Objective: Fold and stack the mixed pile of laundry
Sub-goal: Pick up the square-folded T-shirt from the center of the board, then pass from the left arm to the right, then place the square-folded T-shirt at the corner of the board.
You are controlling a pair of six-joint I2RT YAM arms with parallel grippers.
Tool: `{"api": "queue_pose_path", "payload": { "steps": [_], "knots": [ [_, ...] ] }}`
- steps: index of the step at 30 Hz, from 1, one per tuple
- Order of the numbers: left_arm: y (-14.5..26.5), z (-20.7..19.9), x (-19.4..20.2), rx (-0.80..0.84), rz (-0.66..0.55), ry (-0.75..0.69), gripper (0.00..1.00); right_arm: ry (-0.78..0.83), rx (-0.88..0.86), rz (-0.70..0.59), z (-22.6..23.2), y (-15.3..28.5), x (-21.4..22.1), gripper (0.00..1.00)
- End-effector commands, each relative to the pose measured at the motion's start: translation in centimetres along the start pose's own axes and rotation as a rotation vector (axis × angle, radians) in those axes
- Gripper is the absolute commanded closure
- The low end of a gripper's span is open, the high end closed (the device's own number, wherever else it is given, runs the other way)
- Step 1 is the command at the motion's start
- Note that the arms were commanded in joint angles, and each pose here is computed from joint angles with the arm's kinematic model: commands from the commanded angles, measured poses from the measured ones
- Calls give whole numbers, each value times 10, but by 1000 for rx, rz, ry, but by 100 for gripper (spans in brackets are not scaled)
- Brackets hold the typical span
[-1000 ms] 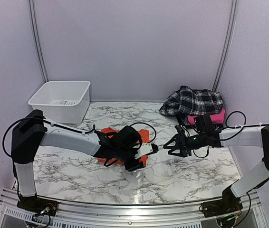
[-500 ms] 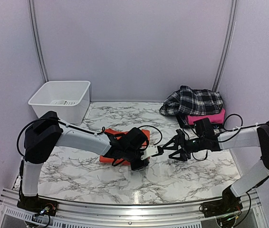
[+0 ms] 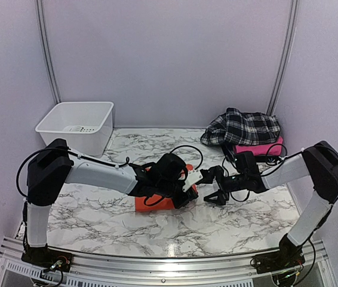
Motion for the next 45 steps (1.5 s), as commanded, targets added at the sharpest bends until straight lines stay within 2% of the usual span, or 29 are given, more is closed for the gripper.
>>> {"api": "queue_pose_path", "payload": {
  "steps": [1,4,8,12,20,23,25,26,27,28,31,32,38,42,45],
  "knots": [
    [22,-16,-27,60,-101,-4,100,16,-56,-29,21,-22,-16,2],
    [25,-19,-28,77,-111,-6,100,-7,-69,-15,19,-39,-16,6],
    [31,-25,-29,94,-115,-23,100,-38,-133,-15,19,-60,-18,19],
    [34,-26,-27,91,-114,-27,100,-68,-129,-40,17,-71,-24,27],
    [30,-24,-22,76,-102,-23,100,-71,-12,-76,11,-78,-36,68],
    [29,-22,-22,61,-100,-28,95,-56,33,-60,8,-78,-37,84],
    [31,-21,-22,56,-94,-35,84,-32,66,-42,7,-78,-37,93],
    [33,-21,-21,47,-88,-42,73,-14,76,-35,8,-78,-38,96],
    [35,-19,-20,29,-79,-51,53,3,98,-16,8,-78,-38,99],
    [43,-16,-22,-1,-88,-59,38,35,109,2,10,-78,-39,100],
    [63,-1,-20,-118,-105,-48,7,164,170,75,22,-80,-49,100],
    [71,5,-20,-157,-115,-30,2,223,205,88,26,-78,-55,100],
    [123,47,-25,-256,-221,219,1,533,447,121,47,-57,-95,100],
    [155,81,-25,-353,-311,349,1,677,540,69,68,-44,-135,100],
    [165,96,-24,-387,-321,396,1,767,608,36,84,-35,-165,100]
  ]
}}
Point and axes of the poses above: each gripper's point midway between its finger pads, its own y axis back along the fingers, its own z axis along the line the jaws close on, x = y × z, the point moved 5 cm from there along y, back along the fingers, and after that the axes turned 14 degrees about y, right-handed, at the moved point
